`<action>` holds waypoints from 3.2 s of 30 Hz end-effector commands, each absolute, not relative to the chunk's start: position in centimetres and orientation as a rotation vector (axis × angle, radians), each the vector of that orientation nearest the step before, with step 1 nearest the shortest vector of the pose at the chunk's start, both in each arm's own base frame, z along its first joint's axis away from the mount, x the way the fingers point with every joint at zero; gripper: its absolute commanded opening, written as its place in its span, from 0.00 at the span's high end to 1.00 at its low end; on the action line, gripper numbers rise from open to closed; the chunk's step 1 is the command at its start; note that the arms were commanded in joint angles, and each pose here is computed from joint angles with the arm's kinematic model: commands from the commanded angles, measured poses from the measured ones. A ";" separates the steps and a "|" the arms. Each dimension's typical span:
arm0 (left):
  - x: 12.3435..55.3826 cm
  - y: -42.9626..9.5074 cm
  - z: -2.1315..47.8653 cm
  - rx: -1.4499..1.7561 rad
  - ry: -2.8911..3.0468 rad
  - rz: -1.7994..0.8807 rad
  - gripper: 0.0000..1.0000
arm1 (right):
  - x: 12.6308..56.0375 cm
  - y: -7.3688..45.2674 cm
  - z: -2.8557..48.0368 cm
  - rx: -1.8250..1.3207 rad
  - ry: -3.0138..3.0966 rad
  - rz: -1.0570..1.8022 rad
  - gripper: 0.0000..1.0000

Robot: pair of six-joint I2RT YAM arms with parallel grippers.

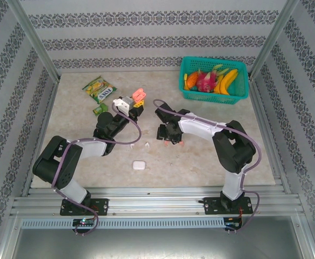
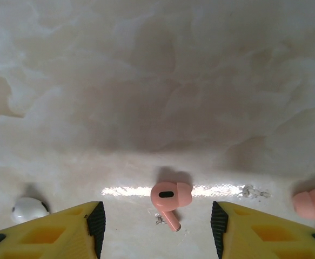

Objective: Insert wireless bluetooth earbuds into charging case

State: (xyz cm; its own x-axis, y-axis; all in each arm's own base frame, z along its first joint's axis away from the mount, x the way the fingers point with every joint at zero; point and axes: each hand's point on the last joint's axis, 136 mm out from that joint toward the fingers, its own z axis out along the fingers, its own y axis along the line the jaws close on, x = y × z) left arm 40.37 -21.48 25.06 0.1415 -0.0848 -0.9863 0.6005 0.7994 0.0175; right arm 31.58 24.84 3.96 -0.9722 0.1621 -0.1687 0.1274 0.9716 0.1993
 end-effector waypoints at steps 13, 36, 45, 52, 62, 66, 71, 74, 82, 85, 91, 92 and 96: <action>39.7 -21.4 27.1 0.455 1.270 -0.584 1.00 | 31.6 24.6 2.0 0.147 2.977 0.201 0.45; 39.9 -21.7 26.5 0.462 1.285 -0.608 1.00 | 31.9 24.6 0.8 0.168 2.993 0.204 0.59; 39.9 -21.8 26.4 0.462 1.285 -0.613 1.00 | 31.8 25.0 1.0 0.171 2.991 0.225 0.65; 39.9 -21.7 26.3 0.458 1.283 -0.615 1.00 | 31.6 25.2 1.0 0.181 2.992 0.217 0.65; 39.8 -21.8 26.3 0.458 1.283 -0.620 1.00 | 31.8 25.3 1.2 0.188 2.980 0.222 0.72; 39.8 -21.7 26.2 0.459 1.285 -0.619 1.00 | 31.9 25.6 1.5 0.187 2.973 0.236 0.72; 39.7 -21.8 26.3 0.461 1.285 -0.624 1.00 | 32.1 25.6 1.9 0.184 2.960 0.244 0.72; 39.7 -21.9 26.2 0.465 1.288 -0.627 1.00 | 32.3 25.4 2.4 0.194 2.938 0.253 0.72; 39.5 -22.3 26.8 0.492 1.277 -0.648 1.00 | 33.3 24.5 5.0 0.233 2.836 0.320 0.72; 39.4 -22.6 27.1 0.505 1.267 -0.663 1.00 | 33.9 24.2 6.6 0.240 2.785 0.353 0.72; 38.8 -23.6 28.1 0.551 1.236 -0.722 1.00 | 35.2 23.3 11.0 0.245 2.659 0.440 0.72; 38.8 -23.8 28.3 0.561 1.231 -0.732 1.00 | 35.4 23.1 11.8 0.244 2.637 0.458 0.72; 38.6 -24.3 28.5 0.588 1.222 -0.759 1.00 | 36.3 22.5 15.5 0.236 2.529 0.537 0.72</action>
State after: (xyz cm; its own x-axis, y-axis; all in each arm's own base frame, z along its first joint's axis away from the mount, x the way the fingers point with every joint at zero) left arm 39.01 -23.91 26.56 0.1181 -0.1611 -0.9798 0.7448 0.6670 -0.0199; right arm 35.63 23.12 12.84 -0.8776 0.2637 -0.4004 0.0980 0.9163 0.3884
